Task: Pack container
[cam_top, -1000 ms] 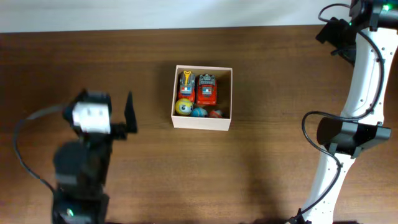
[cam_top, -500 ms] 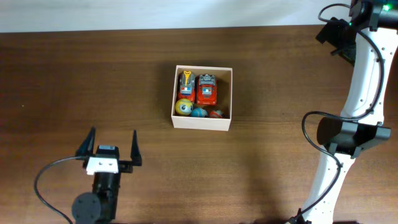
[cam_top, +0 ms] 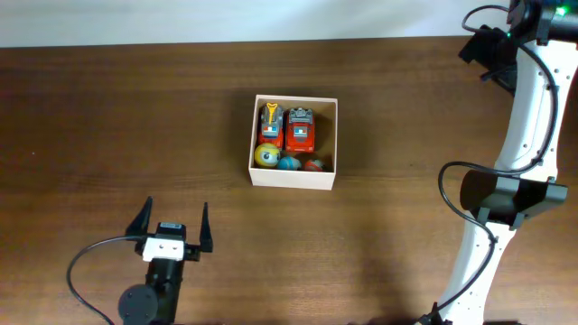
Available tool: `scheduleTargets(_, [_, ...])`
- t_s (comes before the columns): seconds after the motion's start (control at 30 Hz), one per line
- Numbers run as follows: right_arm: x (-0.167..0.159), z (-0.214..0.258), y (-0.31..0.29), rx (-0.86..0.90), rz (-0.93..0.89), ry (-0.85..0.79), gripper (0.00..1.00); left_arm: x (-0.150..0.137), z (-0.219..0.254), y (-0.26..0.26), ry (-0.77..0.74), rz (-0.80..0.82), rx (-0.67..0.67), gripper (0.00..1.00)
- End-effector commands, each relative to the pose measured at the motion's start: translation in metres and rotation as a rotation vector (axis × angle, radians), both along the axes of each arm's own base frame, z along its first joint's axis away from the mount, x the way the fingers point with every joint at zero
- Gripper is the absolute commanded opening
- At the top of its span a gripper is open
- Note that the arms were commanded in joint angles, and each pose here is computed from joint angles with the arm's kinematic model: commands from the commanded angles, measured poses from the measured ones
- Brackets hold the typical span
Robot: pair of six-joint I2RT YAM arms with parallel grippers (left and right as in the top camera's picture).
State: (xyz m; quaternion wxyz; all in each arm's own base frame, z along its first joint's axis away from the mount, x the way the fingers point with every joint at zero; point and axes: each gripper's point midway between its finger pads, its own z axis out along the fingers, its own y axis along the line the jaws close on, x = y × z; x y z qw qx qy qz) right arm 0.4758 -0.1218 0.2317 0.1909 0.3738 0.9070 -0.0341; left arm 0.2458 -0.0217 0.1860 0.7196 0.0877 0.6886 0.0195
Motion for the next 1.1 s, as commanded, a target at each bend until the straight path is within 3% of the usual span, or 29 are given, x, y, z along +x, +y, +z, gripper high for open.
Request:
scheduleTargets(0.0, [-0.003, 0.016, 0.000, -0.007, -0.009, -0.038, 0.99, -0.001, -0.018, -0.003, 0.063, -0.017, 0.048, 0.99])
scheduleTargets(1.07, [-0.003, 0.016, 0.000, -0.007, -0.009, -0.038, 0.99, -0.001, -0.028, -0.003, 0.104, -0.021, 0.050, 0.99])
